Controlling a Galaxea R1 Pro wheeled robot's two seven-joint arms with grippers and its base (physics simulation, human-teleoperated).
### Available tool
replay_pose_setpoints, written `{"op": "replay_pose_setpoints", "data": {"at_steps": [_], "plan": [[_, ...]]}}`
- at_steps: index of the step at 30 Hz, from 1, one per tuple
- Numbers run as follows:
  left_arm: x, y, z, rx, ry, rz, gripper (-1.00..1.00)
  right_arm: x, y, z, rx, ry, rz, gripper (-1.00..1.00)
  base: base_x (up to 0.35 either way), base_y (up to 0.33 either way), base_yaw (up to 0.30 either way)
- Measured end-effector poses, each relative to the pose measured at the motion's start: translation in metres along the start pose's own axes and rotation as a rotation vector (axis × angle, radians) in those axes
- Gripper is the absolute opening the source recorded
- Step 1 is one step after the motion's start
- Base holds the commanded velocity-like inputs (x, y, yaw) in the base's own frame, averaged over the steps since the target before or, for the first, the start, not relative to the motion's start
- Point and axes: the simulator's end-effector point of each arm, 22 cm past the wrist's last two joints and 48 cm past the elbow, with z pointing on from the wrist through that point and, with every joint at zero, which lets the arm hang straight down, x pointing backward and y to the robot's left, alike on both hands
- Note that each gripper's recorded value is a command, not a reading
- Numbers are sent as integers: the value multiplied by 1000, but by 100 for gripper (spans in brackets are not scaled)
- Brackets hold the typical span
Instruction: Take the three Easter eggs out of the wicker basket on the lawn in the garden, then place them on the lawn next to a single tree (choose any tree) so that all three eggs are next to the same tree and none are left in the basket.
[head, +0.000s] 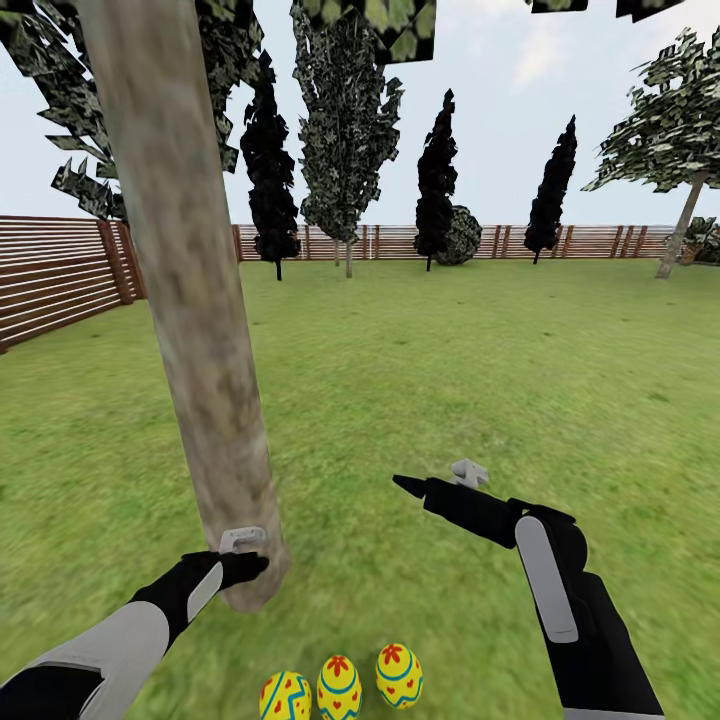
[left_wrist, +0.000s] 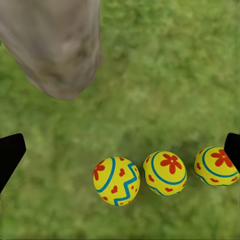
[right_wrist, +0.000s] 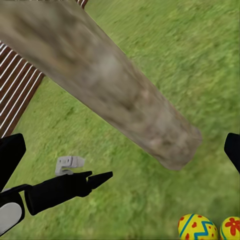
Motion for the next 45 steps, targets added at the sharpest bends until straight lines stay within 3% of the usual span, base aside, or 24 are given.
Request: {"op": "replay_pose_setpoints", "data": {"at_steps": [45], "plan": [[-51,-9,-59,-1,2,4,100,-45,42,-14,7,32,25,100,0,0,0]]}}
